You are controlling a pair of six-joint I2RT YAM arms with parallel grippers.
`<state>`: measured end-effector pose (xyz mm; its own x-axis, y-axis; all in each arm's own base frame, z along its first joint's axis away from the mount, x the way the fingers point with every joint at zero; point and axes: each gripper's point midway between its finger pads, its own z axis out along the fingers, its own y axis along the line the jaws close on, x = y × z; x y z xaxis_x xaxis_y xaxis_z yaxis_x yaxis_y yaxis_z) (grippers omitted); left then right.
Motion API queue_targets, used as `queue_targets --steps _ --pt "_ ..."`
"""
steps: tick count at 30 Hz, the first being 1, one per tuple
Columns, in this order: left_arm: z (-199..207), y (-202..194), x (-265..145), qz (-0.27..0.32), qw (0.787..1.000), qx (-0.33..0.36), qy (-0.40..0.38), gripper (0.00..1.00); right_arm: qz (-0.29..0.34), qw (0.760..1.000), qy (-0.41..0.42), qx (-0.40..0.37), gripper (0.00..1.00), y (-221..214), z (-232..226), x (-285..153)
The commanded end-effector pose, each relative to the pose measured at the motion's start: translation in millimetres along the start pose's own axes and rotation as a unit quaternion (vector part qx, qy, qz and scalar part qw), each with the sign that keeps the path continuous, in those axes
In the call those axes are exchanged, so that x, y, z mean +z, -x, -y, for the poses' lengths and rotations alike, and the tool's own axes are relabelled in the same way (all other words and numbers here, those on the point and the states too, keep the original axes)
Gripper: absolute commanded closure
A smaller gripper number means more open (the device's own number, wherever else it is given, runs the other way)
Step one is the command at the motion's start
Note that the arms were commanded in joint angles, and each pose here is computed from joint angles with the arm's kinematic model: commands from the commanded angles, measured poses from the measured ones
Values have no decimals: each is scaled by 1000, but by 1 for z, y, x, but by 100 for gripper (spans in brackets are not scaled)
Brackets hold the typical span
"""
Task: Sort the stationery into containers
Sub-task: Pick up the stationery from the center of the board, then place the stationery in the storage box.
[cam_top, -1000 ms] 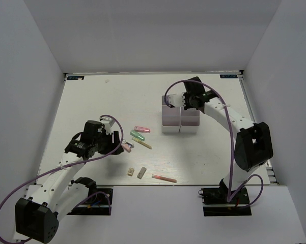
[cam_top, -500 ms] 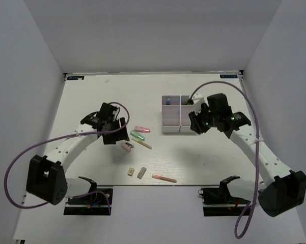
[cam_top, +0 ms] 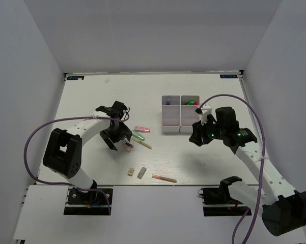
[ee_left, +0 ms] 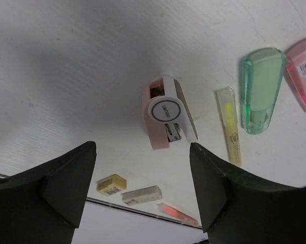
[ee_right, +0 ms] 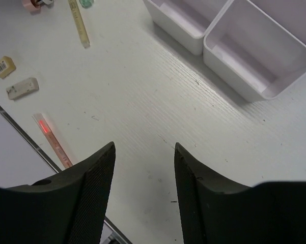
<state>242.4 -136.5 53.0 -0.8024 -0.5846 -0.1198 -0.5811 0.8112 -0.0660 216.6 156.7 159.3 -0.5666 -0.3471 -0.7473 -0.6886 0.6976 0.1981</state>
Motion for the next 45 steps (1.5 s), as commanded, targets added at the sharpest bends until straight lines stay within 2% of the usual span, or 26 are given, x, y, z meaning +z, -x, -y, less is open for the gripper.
queue_targets --steps 1,8,18,24,26,27,28,29,30,32,33,35,36,37,38,45 --pt "7 3 1 4 997 -71 -5 16 25 1000 13 7 45 6 -2 0" --pt "11 6 18 5 997 -81 17 18 36 999 21 11 45 5 -1 -3" --pt "13 6 38 6 995 -89 32 38 41 998 34 16 44 4 -4 -6" --pt "13 7 32 11 998 -62 22 74 42 998 42 16 44 3 -6 -7" --pt "20 9 18 24 1000 -15 2 86 42 998 39 15 44 3 -5 -6" --pt "27 11 9 33 999 6 -7 90 39 998 38 15 47 1 -4 -5" --pt "39 13 -5 45 998 24 -24 93 42 998 36 14 55 3 -3 -6" --pt "41 15 -13 65 996 48 -23 99 37 999 30 16 68 0 -1 -5" --pt "58 23 -32 81 994 53 -47 100 40 999 28 15 100 1 0 -4" --pt "66 19 -47 92 992 67 -53 100 40 999 14 22 100 1 5 -4" --pt "85 26 -66 109 988 66 -82 100 41 999 8 20 100 1 8 -4" --pt "103 20 -73 114 986 70 -97 100 44 999 -4 24 98 2 12 -3" --pt "121 26 -89 126 982 65 -125 100 45 999 -12 25 91 1 15 -4" --pt "131 24 -83 123 982 68 -125 100 45 999 -14 24 80 0 16 -4" --pt "146 25 -91 127 980 54 -143 100 44 999 -18 27 77 0 17 -4" --pt "228 24 -94 142 962 -14 -234 100 56 997 -40 25 77 3 26 -5"
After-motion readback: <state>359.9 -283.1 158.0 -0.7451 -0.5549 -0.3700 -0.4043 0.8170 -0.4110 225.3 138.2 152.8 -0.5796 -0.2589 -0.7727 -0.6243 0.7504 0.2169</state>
